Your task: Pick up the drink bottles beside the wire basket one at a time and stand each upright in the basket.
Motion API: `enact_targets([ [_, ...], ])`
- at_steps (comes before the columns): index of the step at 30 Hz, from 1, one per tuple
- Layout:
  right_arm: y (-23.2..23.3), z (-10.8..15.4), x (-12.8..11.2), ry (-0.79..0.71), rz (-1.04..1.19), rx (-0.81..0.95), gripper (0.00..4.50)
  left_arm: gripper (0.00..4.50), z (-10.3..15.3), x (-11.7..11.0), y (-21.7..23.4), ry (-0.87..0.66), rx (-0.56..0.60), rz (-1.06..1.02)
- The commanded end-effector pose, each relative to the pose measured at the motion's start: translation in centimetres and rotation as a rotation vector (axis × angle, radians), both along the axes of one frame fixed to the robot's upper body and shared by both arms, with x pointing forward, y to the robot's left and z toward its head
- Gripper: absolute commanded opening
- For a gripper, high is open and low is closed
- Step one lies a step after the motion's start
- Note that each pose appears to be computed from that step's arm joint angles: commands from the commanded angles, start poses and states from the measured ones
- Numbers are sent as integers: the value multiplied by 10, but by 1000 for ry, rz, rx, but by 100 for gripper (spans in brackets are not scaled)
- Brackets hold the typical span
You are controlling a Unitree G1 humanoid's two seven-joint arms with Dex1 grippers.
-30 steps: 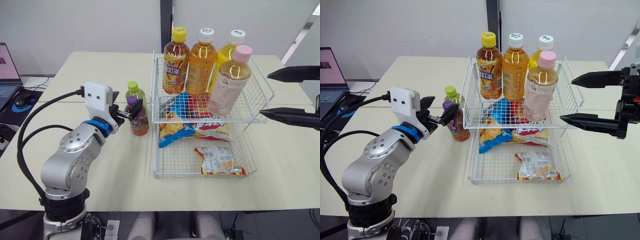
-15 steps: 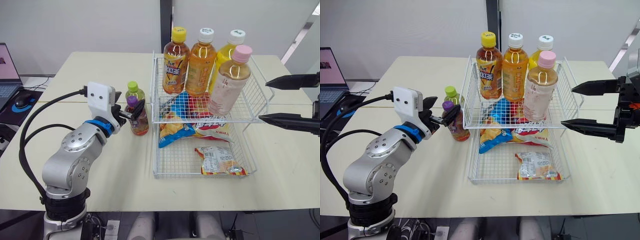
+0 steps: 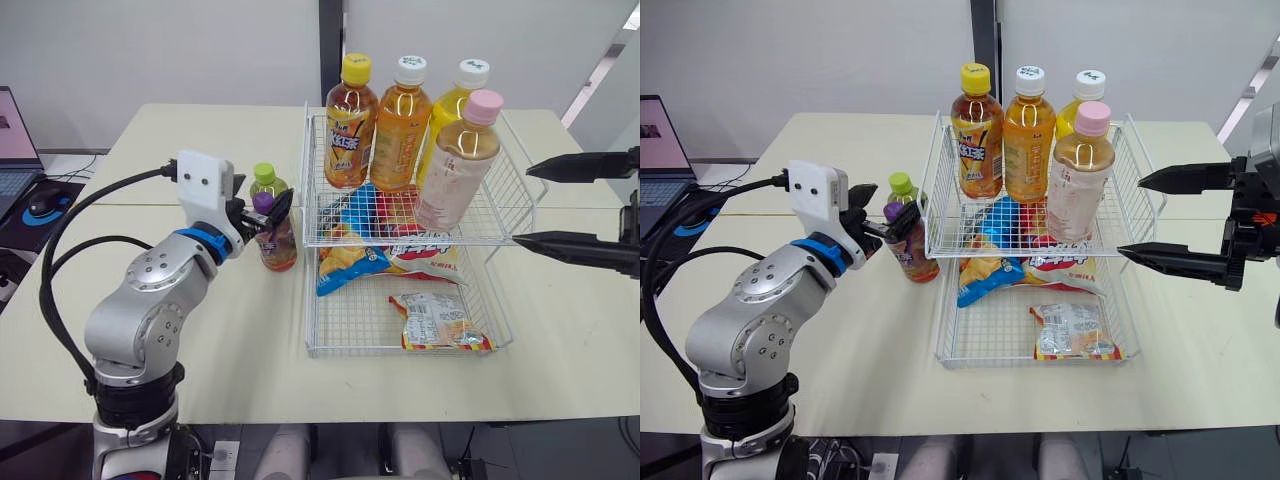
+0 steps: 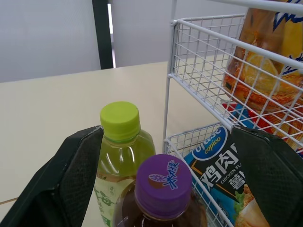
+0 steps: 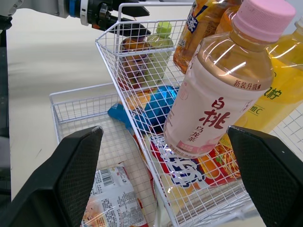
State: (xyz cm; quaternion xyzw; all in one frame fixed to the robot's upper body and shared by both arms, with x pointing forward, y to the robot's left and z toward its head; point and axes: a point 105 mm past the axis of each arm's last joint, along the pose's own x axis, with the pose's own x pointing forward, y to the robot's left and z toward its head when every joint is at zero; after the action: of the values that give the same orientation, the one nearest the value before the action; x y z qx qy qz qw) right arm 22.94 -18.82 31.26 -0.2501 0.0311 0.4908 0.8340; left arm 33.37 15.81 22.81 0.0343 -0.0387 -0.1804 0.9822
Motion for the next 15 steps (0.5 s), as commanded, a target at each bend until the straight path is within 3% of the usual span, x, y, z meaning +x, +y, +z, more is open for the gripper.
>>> enact_targets([
  [1,3,9,-6,-54,13,6,450,446,3,-4,8,-10,32,-4],
  [15,1,11,-5,-65,6,30,450,446,1,2,-7,-8,32,-38],
])
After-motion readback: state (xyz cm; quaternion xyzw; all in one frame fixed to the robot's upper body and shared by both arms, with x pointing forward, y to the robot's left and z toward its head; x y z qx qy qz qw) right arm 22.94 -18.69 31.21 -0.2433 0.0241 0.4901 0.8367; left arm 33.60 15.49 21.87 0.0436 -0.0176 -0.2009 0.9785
